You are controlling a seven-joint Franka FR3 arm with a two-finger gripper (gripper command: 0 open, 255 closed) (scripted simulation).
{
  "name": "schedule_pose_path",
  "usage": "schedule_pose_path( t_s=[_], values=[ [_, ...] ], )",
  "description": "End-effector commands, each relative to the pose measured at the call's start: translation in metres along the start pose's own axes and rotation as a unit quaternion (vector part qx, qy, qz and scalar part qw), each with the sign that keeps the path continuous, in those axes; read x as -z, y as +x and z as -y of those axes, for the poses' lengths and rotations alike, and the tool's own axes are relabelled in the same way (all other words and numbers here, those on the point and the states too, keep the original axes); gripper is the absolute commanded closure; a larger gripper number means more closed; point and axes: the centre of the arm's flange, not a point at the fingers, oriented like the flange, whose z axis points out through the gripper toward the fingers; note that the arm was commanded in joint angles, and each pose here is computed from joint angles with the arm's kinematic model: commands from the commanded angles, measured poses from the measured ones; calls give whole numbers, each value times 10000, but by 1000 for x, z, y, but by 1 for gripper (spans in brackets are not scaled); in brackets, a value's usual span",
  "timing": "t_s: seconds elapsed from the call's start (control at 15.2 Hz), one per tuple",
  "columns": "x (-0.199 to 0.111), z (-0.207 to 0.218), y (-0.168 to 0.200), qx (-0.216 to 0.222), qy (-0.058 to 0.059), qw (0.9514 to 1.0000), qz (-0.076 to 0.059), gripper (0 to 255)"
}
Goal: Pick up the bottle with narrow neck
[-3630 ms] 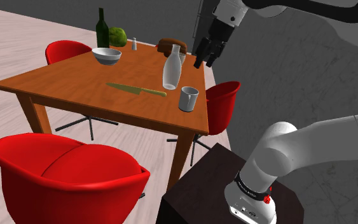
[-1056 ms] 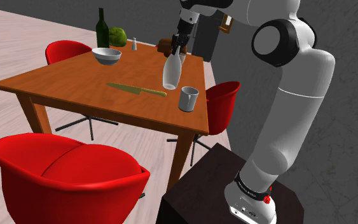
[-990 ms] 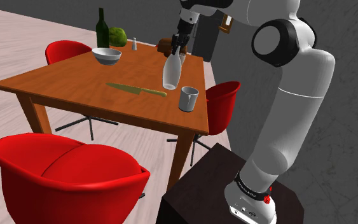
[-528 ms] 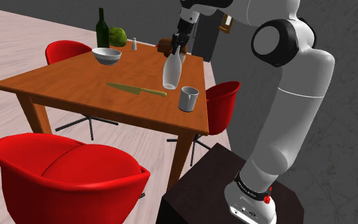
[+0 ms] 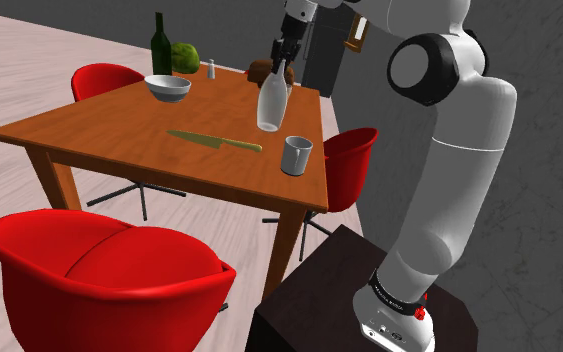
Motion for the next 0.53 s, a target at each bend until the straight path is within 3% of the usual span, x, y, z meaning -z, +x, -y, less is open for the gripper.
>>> schedule_pose_path(
  t_s=[0.0,0.46],
  values=[
    [11,0,1,0,0,10000,-1,255],
    [38,0,7,0,0,10000,-1,255]
  ],
)
